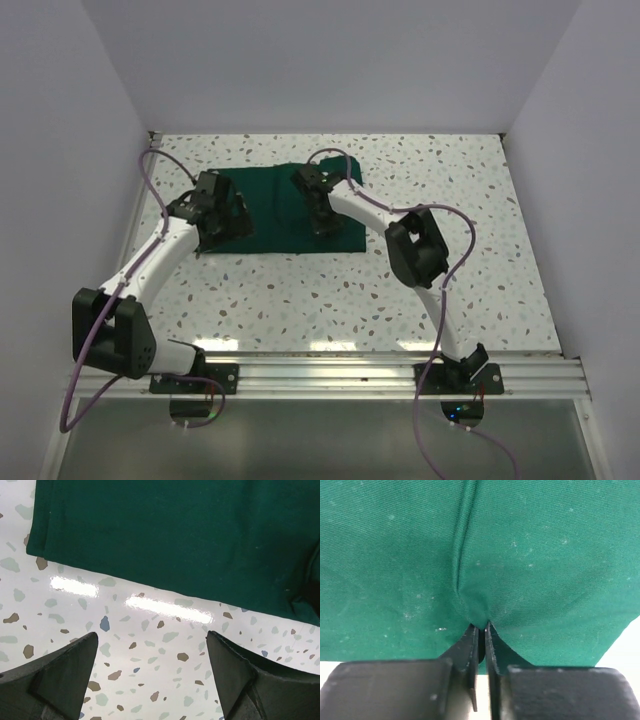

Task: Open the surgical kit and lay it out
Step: Open the surgical kit at the center of the board.

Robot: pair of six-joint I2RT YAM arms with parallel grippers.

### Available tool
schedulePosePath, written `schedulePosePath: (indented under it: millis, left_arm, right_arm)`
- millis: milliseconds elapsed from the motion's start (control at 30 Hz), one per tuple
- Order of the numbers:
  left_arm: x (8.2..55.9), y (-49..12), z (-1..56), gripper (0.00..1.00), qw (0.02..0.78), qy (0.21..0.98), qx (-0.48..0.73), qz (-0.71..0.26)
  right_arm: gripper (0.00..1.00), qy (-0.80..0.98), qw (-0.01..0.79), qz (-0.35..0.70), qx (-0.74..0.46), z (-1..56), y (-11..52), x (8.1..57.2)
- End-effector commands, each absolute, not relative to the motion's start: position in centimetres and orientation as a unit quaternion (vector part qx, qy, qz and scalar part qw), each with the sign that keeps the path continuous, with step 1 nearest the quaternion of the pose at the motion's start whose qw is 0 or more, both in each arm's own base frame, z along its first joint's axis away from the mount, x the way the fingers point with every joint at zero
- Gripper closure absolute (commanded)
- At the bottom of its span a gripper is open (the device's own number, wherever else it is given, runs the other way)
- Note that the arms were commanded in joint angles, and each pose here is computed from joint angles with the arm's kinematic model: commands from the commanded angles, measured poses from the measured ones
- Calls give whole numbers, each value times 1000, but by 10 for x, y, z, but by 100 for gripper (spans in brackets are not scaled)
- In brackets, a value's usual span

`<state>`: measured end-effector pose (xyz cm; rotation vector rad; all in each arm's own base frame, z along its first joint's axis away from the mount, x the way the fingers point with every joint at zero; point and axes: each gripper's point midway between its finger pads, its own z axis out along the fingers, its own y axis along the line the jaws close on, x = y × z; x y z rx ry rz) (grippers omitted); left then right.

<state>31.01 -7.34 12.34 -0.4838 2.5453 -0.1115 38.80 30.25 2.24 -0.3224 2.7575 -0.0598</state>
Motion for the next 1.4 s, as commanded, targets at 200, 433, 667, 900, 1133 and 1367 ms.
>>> schedulePosePath:
  millis: [200,433,667,900,1133,1367]
  left_arm:
    - [327,-79,125,8,265,944,-192,-48]
    - [342,-86,115,9,253,950,-176,-52]
    - [357,-102,103,11,240,954,-162,-72]
    - [365,-122,105,12,243,956,-143,-84]
    - [356,-119,104,12,242,958,-135,-78]
    - [345,-111,107,12,239,960,-133,-63]
  right_arm:
    - [100,970,218,13,-106,94,297,392]
    - [100,962,268,-35,-40,155,232,396]
    - [100,964,234,-117,37,134,129,370]
    - [1,953,201,-216,75,116,61,351]
    - [2,948,254,-159,112,150,54,392]
    - [6,946,295,-60,119,156,96,469]
